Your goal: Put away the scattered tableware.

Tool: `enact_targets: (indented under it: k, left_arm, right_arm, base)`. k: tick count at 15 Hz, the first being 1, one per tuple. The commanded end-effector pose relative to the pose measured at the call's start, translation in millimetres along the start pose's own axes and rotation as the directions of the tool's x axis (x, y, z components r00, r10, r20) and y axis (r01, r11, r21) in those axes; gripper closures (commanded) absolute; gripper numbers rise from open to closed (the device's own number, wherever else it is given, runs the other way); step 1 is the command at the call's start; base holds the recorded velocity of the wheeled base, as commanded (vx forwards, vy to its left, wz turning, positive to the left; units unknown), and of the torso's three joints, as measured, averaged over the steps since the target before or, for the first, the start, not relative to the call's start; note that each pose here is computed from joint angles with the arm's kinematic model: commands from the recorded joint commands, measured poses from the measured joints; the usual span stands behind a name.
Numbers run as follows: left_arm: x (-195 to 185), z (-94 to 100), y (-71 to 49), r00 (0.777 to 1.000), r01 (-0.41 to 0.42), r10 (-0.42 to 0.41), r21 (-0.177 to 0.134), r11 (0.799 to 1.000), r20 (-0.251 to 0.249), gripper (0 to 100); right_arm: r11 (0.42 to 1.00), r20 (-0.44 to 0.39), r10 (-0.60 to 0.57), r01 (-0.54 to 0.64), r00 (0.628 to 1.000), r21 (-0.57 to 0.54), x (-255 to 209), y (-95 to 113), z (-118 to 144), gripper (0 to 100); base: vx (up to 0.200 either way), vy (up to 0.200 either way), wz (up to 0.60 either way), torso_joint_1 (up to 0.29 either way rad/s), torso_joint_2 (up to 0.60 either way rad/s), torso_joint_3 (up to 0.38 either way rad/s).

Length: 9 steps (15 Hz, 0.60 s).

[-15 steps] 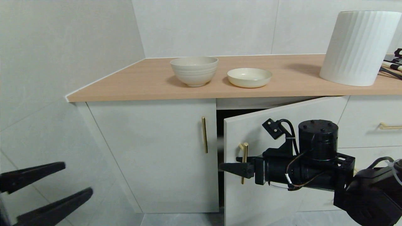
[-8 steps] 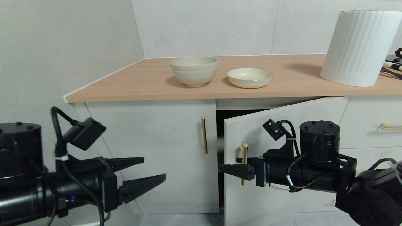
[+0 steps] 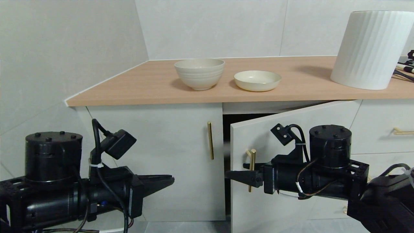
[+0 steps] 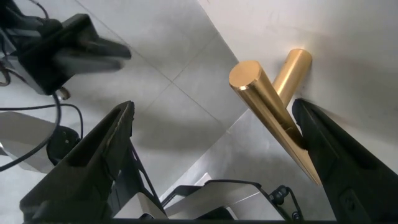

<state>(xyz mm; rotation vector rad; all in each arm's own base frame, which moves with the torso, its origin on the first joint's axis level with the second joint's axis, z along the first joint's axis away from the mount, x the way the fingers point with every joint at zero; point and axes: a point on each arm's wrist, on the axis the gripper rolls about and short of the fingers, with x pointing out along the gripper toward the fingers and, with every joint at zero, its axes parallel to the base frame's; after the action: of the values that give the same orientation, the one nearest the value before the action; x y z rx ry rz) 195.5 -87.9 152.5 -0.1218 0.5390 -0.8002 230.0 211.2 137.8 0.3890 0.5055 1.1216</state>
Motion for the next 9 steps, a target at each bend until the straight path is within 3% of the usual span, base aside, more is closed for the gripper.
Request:
enact_targets:
  k: [1, 2, 5, 7, 9]
  left_arm:
    - [7.2, -1.3, 4.9, 1.000, -0.024, 0.024, -0.008, 1.000, -0.011, 100]
    - [9.7, -0.4, 6.8, 0.999, -0.042, 0.042, -0.008, 0.999, -0.008, 100]
    - [23.8, 16.9, 11.2, 0.996, -0.042, 0.039, 0.035, 0.999, 0.075, 100]
    - [41.0, 37.8, 18.1, 0.992, -0.054, 0.049, 0.042, 0.998, 0.114, 100]
    - [53.3, 48.2, 14.2, 0.992, -0.022, 0.017, 0.041, 0.999, 0.127, 100]
  right_arm:
    - [1.000, 0.001, 0.000, 0.000, 1.000, 0.000, -0.3, 0.4, 0.3, 0]
    - [1.000, 0.002, 0.000, 0.000, 1.000, -0.001, -0.6, 0.7, 0.6, 0]
    - [1.000, 0.007, 0.003, -0.003, 1.000, -0.002, -4.5, 3.4, 1.2, 0]
    - [1.000, 0.009, 0.002, -0.002, 1.000, -0.005, -5.2, 3.9, 1.4, 0]
    - [1.000, 0.013, 0.003, -0.003, 1.000, -0.007, -6.8, 5.2, 2.1, 0]
  base:
    - [0.000, 0.000, 0.00, 0.000, 0.00, 0.000]
    - [0.000, 0.000, 0.00, 0.000, 0.00, 0.000]
    - [0.000, 0.000, 0.00, 0.000, 0.00, 0.000]
    - [0.000, 0.000, 0.00, 0.000, 0.00, 0.000]
    - [0.000, 0.000, 0.00, 0.000, 0.00, 0.000]
